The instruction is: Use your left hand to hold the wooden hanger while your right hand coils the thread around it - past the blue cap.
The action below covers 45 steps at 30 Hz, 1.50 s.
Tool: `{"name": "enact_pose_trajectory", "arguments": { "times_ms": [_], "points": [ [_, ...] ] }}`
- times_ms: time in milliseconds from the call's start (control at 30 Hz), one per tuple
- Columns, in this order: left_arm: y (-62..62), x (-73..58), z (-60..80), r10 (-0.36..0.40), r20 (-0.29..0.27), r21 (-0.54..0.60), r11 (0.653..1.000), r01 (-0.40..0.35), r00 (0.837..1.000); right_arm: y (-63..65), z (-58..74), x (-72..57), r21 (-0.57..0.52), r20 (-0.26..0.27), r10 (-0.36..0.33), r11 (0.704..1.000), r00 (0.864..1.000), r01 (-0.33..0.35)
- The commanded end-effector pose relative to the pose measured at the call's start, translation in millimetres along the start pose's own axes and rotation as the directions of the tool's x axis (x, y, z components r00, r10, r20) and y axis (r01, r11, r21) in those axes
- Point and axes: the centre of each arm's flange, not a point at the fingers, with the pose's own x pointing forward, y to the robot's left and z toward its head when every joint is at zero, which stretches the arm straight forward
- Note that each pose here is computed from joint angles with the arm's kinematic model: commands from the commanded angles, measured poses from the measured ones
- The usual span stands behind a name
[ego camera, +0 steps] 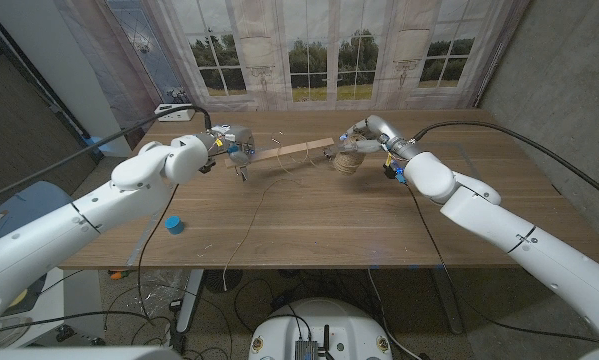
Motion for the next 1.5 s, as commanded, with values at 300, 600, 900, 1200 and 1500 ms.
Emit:
{"name": "enact_pose_trajectory", "arguments": {
  "times_ms": [300,600,900,1200,1500],
  "points": [
    [-9.0,13.4,-3.2,-0.113,-0.022,-0.014,0.994,0.112,0.993,13.4,1.9,16.1,-0.180,-0.111,0.042,0.982,0.993,-0.061],
    [-8.7,20.4,-5.8,-0.148,-0.028,-0.011,0.989,0.147,0.989,16.1,-3.7,27.9,-0.206,-0.241,0.121,0.963,0.963,-0.173],
    [-8.8,24.8,-8.7,-0.180,-0.030,-0.014,0.984,0.180,0.983,20.3,-17.0,36.0,-0.226,-0.306,0.125,0.954,0.944,-0.199],
    [-7.2,26.5,-7.8,-0.213,-0.036,0.014,0.977,0.214,0.976,25.7,-28.0,37.2,-0.265,-0.381,0.091,0.942,0.920,-0.203],
    [-3.4,24.2,-6.6,-0.203,-0.043,0.052,0.977,0.205,0.978,25.8,-35.9,35.4,-0.265,-0.486,0.088,0.933,0.870,-0.242]
  ]
}}
